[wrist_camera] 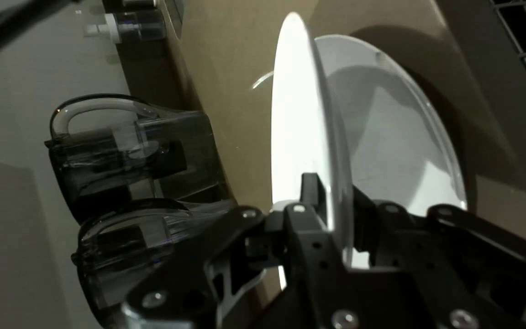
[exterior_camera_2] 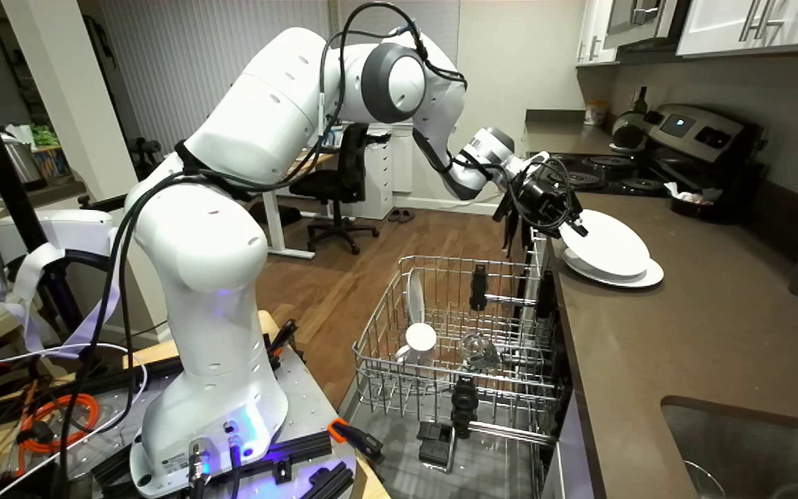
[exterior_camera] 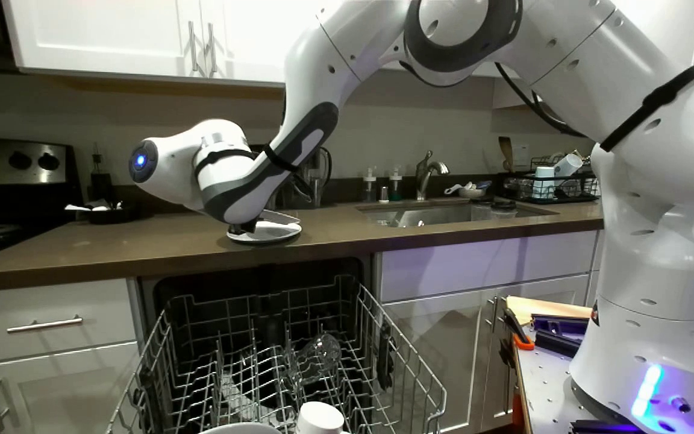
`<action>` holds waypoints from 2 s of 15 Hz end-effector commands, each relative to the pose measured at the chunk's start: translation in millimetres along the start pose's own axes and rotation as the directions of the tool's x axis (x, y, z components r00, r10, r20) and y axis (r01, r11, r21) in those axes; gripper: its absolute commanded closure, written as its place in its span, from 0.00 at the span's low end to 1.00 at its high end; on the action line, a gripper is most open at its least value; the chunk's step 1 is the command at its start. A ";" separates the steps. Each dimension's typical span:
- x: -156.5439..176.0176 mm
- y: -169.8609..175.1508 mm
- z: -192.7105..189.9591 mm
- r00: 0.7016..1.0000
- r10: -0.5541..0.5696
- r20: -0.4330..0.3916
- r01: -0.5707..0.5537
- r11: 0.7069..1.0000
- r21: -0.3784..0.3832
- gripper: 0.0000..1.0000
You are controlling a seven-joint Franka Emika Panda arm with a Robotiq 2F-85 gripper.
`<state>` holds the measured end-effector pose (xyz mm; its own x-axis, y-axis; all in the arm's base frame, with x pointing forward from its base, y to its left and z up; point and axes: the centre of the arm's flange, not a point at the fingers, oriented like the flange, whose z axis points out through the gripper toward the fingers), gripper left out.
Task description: Remove one white plate from the dishwasher and place it on top of the white plate on the countertop
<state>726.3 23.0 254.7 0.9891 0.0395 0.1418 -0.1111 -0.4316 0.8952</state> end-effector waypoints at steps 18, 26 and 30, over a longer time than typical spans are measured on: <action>40.4 2.9 42.2 0.999 0.036 0.008 -0.036 0.999 0.015 0.74; 34.5 3.5 33.0 1.000 -0.005 0.012 0.004 0.998 0.055 0.68; 32.6 -0.3 32.4 0.999 -0.043 0.030 0.039 0.995 0.095 0.63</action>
<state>756.8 -3.6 235.0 0.9915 0.0203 0.1284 -0.1033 -0.4771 0.8728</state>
